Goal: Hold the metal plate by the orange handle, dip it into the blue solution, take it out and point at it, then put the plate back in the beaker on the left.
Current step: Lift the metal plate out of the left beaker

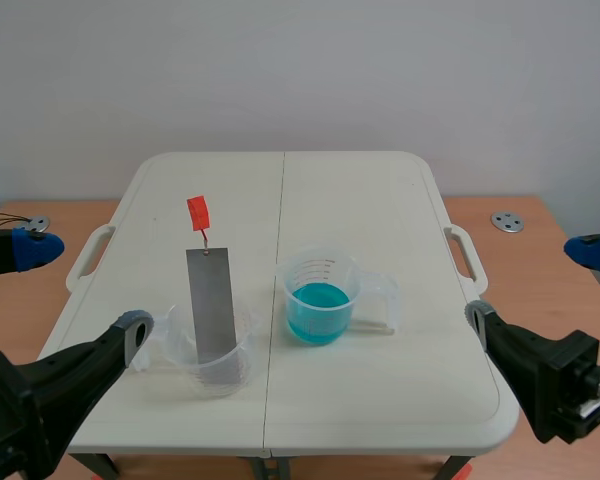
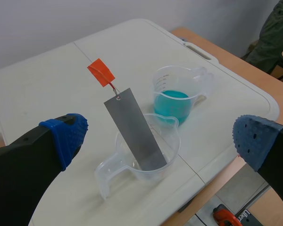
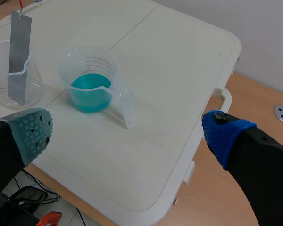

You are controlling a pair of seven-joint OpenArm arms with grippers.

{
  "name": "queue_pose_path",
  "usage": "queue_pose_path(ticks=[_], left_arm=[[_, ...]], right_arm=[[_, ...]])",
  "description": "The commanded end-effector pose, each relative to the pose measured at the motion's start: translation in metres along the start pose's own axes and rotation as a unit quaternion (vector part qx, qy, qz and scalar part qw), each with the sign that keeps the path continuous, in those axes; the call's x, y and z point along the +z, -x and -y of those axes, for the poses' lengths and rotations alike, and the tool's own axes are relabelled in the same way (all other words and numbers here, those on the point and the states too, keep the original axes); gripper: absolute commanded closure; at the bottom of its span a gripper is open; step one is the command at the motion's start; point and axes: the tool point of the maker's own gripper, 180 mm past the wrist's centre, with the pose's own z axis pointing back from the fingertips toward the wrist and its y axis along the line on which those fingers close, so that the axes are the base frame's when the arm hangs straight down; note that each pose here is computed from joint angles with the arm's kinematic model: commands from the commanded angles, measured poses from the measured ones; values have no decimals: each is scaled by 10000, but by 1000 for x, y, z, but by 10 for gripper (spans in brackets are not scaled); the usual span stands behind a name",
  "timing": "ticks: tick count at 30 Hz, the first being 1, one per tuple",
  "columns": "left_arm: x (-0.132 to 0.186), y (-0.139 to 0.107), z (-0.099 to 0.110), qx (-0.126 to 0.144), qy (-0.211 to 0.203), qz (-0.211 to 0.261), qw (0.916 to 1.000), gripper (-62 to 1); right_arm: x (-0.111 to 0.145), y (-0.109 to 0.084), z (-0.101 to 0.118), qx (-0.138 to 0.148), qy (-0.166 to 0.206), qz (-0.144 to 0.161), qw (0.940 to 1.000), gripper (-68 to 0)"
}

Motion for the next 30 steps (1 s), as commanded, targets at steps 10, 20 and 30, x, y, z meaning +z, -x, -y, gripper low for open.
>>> queue_pose_path(ticks=[10, 20, 30], left_arm=[[-1, -9, 1, 21, 2, 179, 9998, -623], [-1, -10, 1, 20, 2, 182, 9998, -623], [-1, -6, 0, 12, -20, 86, 10000, -85]], right_arm=[[-2, -13, 2, 61, 13, 203, 9998, -663], [-6, -21, 6, 126, 44, 336, 9993, -663], [-22, -43, 9, 222, 36, 692, 9974, -663]])
